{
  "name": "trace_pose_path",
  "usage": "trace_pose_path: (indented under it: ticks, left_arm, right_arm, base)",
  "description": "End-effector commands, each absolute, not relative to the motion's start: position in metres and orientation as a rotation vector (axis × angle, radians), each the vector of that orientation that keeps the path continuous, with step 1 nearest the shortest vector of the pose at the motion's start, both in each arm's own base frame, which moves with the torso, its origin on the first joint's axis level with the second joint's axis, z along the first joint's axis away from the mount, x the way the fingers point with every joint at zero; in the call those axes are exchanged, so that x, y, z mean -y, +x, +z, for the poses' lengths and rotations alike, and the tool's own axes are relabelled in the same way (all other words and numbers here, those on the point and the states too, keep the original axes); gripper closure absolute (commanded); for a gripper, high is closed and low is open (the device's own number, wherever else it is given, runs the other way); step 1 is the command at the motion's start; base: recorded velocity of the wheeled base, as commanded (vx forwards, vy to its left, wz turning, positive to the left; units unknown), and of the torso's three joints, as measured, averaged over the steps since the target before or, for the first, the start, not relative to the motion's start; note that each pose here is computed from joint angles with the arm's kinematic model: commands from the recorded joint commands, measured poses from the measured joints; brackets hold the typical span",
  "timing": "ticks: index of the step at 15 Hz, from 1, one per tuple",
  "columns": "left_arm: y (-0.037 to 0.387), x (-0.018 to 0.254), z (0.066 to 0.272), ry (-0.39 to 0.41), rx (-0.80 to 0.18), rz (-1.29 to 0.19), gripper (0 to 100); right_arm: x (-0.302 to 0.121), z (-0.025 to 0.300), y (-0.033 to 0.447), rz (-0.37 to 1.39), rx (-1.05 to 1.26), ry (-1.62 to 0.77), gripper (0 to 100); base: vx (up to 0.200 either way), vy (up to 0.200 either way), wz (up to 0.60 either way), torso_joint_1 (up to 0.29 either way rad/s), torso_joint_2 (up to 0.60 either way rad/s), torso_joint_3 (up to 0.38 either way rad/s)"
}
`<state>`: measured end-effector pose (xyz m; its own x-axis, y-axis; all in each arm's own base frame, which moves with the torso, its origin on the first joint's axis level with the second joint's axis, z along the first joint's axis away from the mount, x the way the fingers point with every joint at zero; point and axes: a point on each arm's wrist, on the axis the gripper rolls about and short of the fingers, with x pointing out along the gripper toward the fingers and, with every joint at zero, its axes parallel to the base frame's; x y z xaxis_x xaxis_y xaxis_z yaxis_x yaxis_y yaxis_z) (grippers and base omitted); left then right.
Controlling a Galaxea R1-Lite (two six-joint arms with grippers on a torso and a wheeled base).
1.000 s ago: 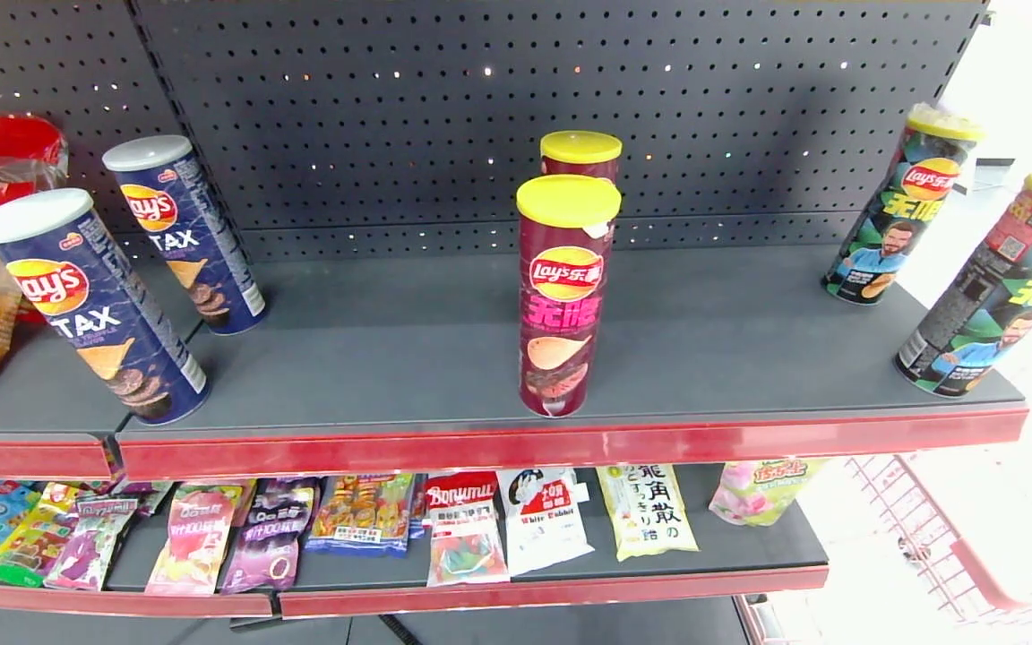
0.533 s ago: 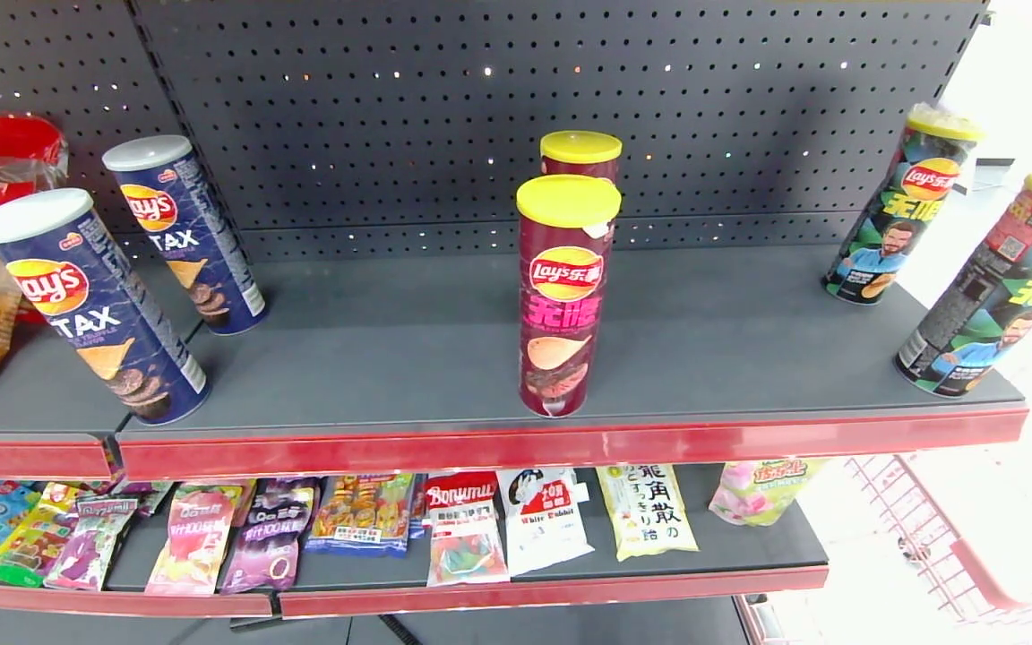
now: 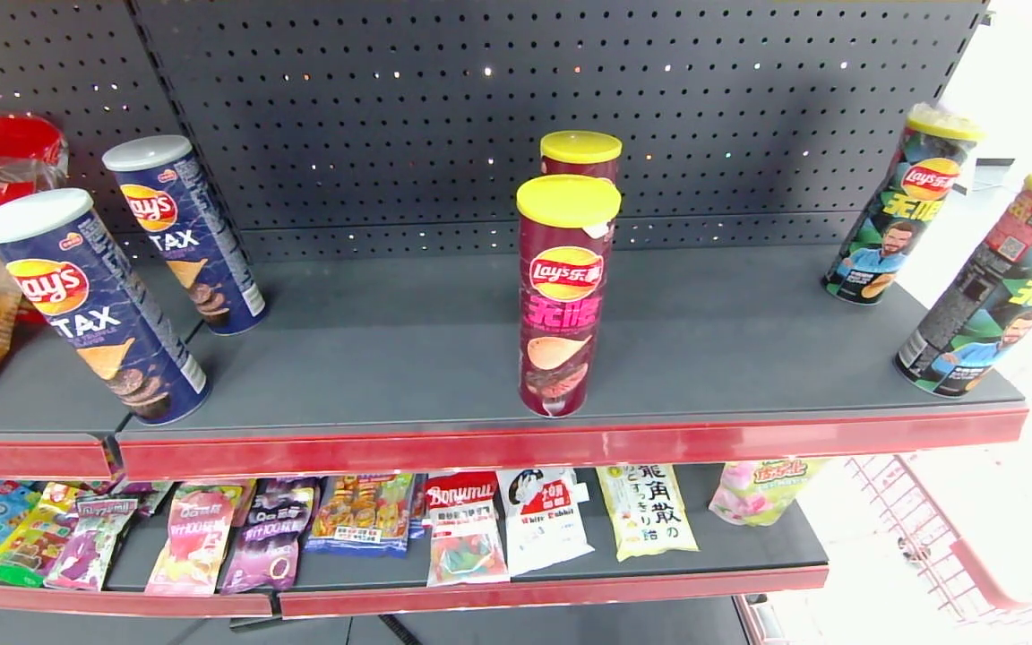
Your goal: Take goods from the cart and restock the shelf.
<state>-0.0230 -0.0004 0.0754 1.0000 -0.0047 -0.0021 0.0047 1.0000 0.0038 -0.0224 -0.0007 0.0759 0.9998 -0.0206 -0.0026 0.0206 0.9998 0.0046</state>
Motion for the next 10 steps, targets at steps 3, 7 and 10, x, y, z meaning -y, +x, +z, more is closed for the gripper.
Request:
trace_pose_path:
  ticks: [3, 7, 10]
  left_arm:
    - [-0.023, 0.000, 0.075, 0.012, -0.003, -0.005, 0]
    - [-0.028, 0.000, 0.101, -0.019, 0.075, 0.010, 0]
    - [0.007, 0.002, 0.185, -0.191, -0.017, -0.128, 0]
  right_arm:
    - [0.001, 0.076, -0.023, -0.021, 0.003, 0.005, 0]
    - [0.001, 0.076, -0.023, -0.023, 0.003, 0.003, 0]
    - [0.001, 0.076, -0.023, -0.023, 0.003, 0.003, 0]
  base:
    - [0.000, 0.000, 0.00, 0.000, 0.00, 0.000]
    - [0.000, 0.000, 0.00, 0.000, 0.00, 0.000]
    - [0.000, 0.000, 0.00, 0.000, 0.00, 0.000]
